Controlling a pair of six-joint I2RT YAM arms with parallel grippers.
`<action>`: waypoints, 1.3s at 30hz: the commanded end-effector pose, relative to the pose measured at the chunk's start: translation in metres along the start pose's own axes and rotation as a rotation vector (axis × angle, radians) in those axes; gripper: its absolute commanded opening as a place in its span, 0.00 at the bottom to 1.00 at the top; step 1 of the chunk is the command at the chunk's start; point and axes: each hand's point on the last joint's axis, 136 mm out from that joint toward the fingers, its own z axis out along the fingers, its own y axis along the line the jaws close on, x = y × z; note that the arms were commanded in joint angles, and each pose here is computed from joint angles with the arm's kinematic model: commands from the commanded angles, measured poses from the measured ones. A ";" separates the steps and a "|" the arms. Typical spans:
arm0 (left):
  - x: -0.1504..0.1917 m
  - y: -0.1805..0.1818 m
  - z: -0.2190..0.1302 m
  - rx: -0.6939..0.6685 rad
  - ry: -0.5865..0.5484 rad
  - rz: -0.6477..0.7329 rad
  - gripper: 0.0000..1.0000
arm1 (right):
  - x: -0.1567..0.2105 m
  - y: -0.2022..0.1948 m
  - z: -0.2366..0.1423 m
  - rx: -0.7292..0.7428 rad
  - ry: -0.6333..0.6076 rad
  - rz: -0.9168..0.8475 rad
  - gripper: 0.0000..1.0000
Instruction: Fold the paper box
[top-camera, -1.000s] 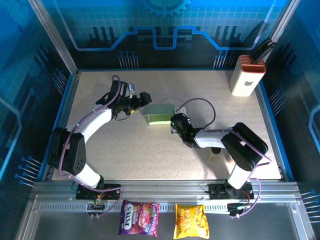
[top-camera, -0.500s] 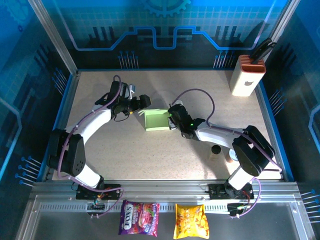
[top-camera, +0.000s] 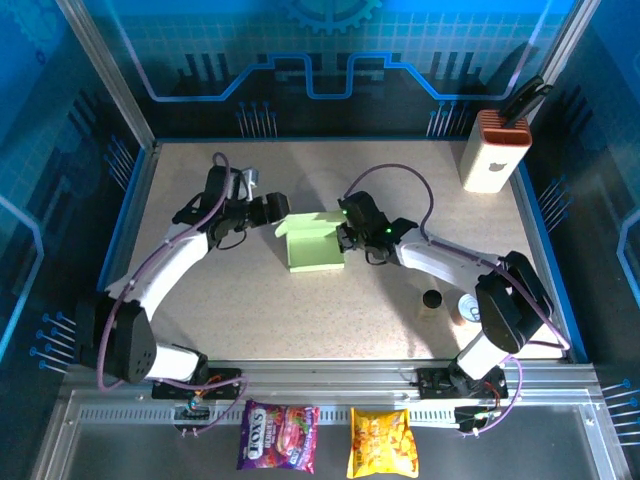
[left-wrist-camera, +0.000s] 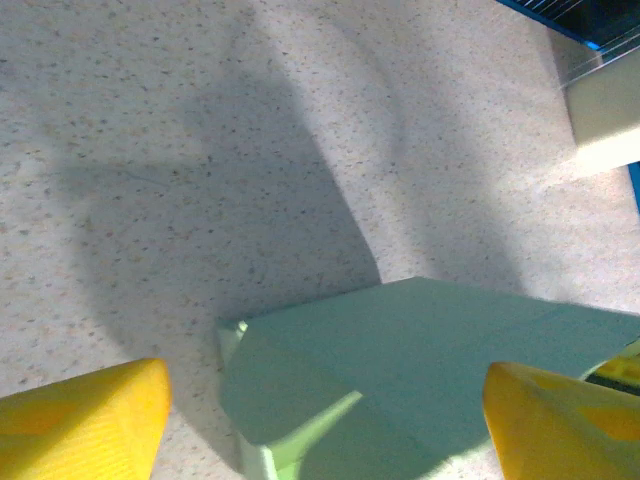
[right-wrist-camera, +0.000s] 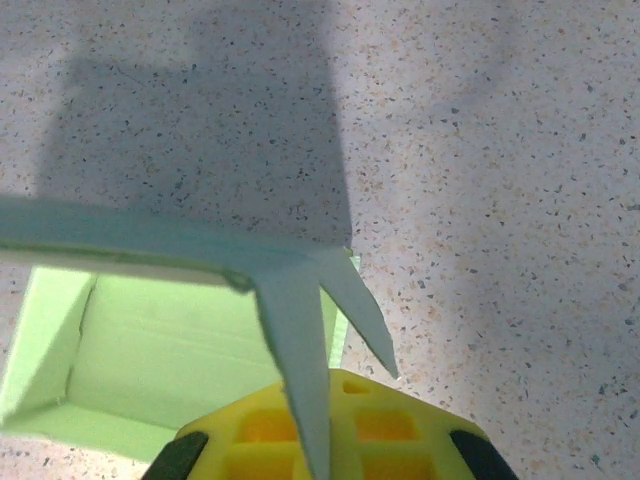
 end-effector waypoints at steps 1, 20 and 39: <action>0.012 0.018 -0.002 -0.052 -0.005 0.042 0.75 | 0.006 0.000 -0.002 -0.037 0.078 0.016 0.00; 0.040 0.004 -0.047 0.039 -0.151 0.147 0.68 | -0.007 0.005 -0.028 -0.138 0.079 -0.018 0.36; 0.101 0.002 -0.029 0.048 -0.062 0.184 0.57 | 0.004 0.004 -0.017 -0.362 0.087 -0.086 0.52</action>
